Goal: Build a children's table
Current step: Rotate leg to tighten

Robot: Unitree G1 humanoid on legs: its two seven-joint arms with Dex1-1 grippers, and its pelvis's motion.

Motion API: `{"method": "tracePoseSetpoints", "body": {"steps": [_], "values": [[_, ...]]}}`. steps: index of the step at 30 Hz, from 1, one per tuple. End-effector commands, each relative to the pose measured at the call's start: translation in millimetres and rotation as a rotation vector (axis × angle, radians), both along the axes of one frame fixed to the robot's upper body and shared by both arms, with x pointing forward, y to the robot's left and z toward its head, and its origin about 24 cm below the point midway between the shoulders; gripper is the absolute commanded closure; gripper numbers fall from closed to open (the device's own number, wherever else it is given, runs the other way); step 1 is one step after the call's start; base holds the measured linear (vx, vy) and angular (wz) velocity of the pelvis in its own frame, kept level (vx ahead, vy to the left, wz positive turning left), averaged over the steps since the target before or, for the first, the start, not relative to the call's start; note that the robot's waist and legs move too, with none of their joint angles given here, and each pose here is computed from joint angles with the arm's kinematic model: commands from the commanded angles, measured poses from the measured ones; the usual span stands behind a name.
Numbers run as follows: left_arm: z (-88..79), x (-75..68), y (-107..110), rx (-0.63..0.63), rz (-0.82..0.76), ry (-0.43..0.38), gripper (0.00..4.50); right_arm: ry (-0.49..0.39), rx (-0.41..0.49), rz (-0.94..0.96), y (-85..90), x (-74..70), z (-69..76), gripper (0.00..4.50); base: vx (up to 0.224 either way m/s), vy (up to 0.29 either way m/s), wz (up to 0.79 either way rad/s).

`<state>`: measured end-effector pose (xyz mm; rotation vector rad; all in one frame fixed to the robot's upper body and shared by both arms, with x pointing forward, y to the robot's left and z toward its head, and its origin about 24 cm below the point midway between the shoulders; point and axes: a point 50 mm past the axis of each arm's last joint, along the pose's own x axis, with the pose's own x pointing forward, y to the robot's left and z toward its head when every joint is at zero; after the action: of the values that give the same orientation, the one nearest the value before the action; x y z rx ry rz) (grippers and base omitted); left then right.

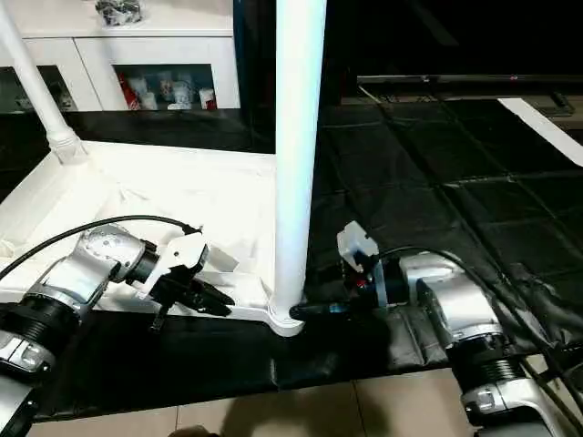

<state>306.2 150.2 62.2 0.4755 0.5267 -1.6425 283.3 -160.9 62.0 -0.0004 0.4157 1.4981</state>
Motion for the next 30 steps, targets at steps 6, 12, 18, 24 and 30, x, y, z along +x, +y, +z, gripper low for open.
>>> {"method": "tracePoseSetpoints", "body": {"steps": [6,12,18,24,30], "values": [[4.3,-2.2,-8,0.01,-0.081,-0.015,4.5,-0.008,0.035,0.041,6.5,0.2,6.0,2.08,0.0,0.0,0.0],[2.3,3.4,-15,-0.021,0.012,-0.013,4.5,-0.001,0.055,0.018,7.7,-5.8,2.4,2.49,0.0,0.0,0.0],[6.3,20.3,-36,-0.129,0.257,-0.013,4.5,-0.026,0.005,-0.284,15.0,4.4,-10.7,2.52,0.0,0.0,0.0],[10.0,32.7,-63,-0.206,0.469,0.019,4.5,-0.027,0.017,-0.553,43.9,24.7,-13.8,2.55,0.0,0.0,0.0],[13.7,41.4,-81,-0.219,0.611,-0.008,4.5,-0.015,-0.018,-0.744,71.1,45.5,-9.2,2.56,0.0,0.0,0.0]]}}
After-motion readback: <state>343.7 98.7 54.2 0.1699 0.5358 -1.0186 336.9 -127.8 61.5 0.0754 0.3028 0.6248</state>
